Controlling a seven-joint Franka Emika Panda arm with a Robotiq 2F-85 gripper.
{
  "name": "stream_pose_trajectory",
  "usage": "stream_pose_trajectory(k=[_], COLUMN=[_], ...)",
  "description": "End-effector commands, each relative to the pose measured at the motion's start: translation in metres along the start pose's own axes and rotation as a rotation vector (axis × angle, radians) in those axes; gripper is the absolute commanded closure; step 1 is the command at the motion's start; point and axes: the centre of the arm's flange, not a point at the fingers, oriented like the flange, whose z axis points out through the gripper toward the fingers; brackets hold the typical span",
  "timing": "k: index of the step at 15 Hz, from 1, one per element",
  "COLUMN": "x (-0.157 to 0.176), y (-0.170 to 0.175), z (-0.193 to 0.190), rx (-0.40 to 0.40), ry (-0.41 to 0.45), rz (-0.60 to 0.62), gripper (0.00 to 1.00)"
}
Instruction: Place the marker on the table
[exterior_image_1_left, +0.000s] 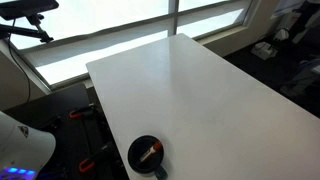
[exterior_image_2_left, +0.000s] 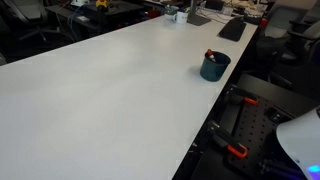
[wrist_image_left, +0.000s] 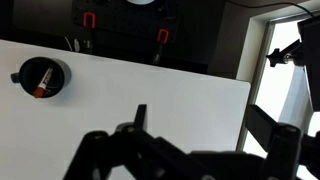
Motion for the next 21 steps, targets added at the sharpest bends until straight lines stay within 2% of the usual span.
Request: stream_pose_trajectory(k=[1, 6, 11, 13, 18, 21], x=[0.000, 0.000, 0.014, 0.021, 0.036, 0.032], y=[0.000, 0.000, 0.017, 0.030, 0.090, 0.125], z=[0.000, 0.000, 0.014, 0.017, 0.035, 0.057], rx=[0.000, 0.000, -0.115, -0.153, -0.242, -0.263], ry=[0.000, 0.000, 0.048, 0.075, 0.157, 0.158], rz=[0.000, 0.000, 0.015, 0.032, 0.146, 0.204], gripper=[0.00, 0.00, 0.00, 0.00, 0.00, 0.00])
